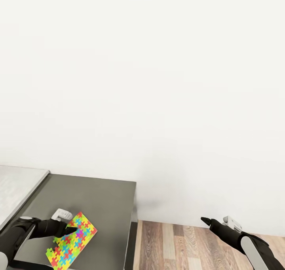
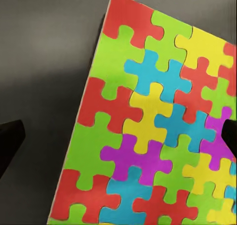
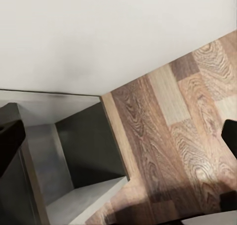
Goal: Put all the toys in the child's room - the three board games (two on the bed and one on the table), the two jigsaw puzzles on the table, and the tennis ball on the table - inside the toy box on the table in the child's room.
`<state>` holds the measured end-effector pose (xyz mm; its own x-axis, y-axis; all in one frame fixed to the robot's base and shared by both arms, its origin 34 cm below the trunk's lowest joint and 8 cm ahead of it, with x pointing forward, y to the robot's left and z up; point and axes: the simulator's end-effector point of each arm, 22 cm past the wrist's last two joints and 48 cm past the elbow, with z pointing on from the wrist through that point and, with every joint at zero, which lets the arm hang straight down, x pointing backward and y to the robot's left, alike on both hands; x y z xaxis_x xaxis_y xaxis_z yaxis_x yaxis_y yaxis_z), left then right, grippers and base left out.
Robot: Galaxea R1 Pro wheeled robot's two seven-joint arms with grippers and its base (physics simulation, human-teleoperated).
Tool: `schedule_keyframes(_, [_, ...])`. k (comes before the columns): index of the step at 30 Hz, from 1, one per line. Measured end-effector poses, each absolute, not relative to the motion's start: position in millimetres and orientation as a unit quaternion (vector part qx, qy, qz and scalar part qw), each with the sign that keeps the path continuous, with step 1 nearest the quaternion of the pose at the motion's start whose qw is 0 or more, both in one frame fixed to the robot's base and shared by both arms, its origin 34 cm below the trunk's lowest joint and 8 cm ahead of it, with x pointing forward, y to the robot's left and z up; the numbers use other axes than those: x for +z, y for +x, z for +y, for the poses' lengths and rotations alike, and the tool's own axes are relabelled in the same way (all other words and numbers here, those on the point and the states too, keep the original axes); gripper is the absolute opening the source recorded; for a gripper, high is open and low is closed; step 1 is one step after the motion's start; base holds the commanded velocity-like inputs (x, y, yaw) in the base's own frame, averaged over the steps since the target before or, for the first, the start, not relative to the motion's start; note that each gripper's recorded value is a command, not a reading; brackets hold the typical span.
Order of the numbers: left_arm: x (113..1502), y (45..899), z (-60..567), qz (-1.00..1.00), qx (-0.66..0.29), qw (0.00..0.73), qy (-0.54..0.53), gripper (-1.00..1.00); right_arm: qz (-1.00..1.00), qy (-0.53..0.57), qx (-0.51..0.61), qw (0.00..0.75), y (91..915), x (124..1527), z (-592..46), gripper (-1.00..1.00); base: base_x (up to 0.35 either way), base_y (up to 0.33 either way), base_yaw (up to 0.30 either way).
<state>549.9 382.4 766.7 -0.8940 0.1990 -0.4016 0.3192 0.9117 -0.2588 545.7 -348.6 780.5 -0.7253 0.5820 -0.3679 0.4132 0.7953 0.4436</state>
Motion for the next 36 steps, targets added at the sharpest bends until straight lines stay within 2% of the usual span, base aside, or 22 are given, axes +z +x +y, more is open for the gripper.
schedule_keyframes(14, [770.5, 545.0, 366.5, 0.954, -0.196, 0.182, 0.139, 1.0, 0.914, 0.272, 0.168, 0.251, 545.5, 780.5, -348.8, 1.0, 0.0, -0.172, 0.0])
schedule_keyframes(36, [772.8, 542.0, 359.7, 0.95, -0.212, 0.178, 0.142, 1.0, 0.913, 0.273, 0.168, 0.252, 546.0, 780.6, -348.7, 1.0, -0.028, -0.053, 0.0])
